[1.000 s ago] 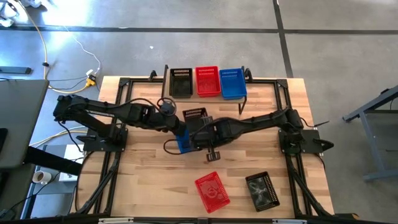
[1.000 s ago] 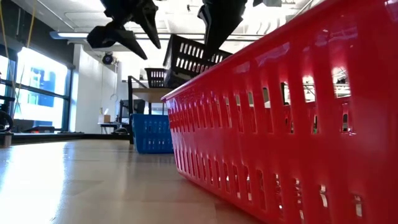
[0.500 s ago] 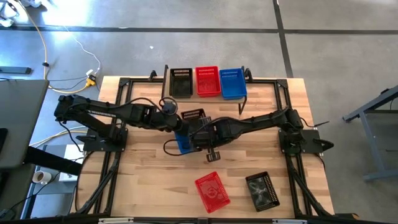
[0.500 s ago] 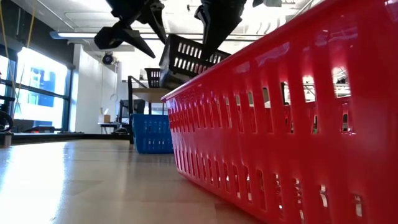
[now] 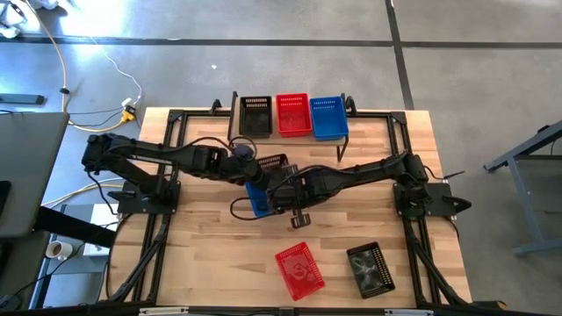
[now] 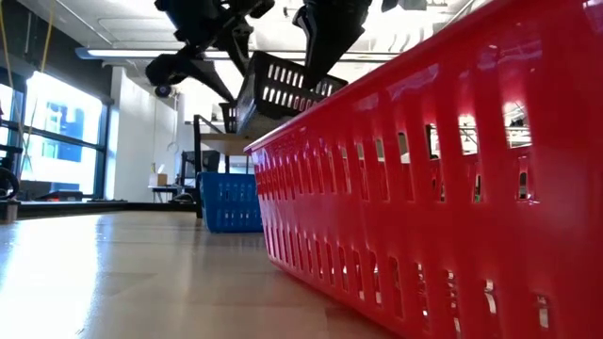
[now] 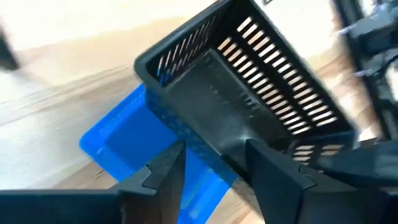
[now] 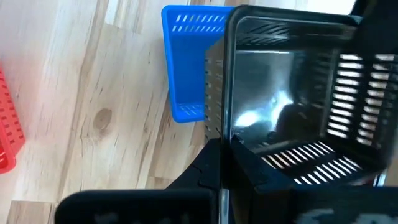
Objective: Stack baskets on shelf by color
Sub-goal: Stack the top black bin on top of the black bin on the shelf
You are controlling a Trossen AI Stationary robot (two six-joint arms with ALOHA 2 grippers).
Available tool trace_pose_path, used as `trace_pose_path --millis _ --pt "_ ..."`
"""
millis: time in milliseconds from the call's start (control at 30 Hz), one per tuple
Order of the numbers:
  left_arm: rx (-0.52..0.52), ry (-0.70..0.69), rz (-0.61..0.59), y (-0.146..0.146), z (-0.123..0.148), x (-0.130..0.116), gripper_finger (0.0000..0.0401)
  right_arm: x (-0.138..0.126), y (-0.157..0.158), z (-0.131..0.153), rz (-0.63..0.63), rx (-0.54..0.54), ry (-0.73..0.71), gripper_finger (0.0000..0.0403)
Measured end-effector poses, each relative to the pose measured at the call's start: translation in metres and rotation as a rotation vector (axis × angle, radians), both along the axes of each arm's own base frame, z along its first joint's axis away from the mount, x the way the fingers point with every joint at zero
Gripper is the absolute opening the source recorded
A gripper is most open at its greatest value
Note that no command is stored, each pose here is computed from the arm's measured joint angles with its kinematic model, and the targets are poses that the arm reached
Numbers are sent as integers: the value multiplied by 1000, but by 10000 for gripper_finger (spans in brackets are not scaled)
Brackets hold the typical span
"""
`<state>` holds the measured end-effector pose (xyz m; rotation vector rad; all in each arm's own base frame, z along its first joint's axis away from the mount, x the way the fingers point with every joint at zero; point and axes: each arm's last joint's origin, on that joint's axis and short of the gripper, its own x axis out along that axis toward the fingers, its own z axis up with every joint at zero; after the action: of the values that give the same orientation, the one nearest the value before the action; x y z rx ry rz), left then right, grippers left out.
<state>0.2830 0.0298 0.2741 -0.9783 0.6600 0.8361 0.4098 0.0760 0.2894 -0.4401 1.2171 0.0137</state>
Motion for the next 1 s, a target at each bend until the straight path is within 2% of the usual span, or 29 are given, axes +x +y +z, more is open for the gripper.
trace_pose_path --millis 333,600,1000 --pt "17 -20 -19 0 0 3 69 0 0 0 -16 0 -7 0" --pt "48 -40 -38 1 2 6 15 2 1 0 -16 4 -26 0" --pt "74 -24 -77 1 2 6 2 3 1 1 -18 3 -34 0"
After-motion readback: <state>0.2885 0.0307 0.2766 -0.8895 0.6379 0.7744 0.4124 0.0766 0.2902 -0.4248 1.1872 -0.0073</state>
